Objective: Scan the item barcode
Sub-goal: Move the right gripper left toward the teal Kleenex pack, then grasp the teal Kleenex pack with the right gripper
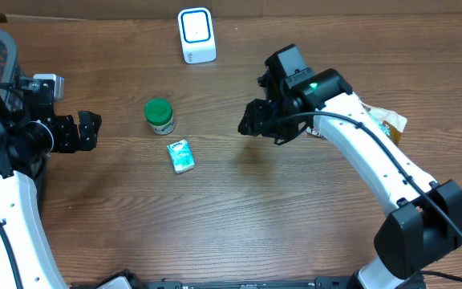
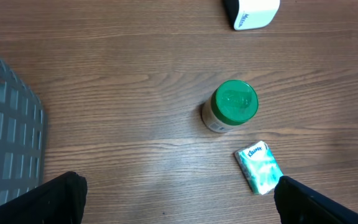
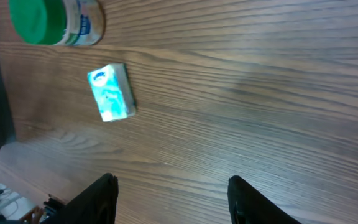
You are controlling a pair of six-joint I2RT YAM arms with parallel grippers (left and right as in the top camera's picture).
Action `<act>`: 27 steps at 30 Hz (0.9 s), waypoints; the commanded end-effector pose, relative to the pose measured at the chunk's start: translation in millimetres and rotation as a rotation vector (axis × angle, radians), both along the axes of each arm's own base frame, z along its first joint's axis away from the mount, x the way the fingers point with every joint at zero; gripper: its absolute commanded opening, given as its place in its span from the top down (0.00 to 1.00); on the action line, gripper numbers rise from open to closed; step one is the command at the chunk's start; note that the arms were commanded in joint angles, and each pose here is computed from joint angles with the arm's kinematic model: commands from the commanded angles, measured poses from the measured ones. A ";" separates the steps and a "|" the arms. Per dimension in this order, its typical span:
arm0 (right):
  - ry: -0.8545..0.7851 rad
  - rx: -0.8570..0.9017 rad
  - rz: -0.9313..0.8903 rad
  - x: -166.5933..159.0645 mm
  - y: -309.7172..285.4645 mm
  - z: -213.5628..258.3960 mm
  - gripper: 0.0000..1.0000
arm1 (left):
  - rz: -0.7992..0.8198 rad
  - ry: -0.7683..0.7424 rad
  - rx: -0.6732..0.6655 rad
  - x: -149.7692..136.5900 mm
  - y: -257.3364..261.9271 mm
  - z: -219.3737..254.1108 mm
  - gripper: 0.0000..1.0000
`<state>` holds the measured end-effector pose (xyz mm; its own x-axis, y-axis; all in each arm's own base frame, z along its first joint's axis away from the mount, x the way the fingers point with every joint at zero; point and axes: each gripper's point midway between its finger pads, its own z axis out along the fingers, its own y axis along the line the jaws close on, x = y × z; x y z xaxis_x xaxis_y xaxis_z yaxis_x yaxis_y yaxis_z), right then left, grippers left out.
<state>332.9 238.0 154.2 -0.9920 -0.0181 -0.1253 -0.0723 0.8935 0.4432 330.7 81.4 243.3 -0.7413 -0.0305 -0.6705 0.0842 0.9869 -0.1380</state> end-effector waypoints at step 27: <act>0.076 0.070 -0.046 -10.2 119.6 -75.8 0.51 | -0.003 -0.003 0.002 0.6 1.5 0.1 0.00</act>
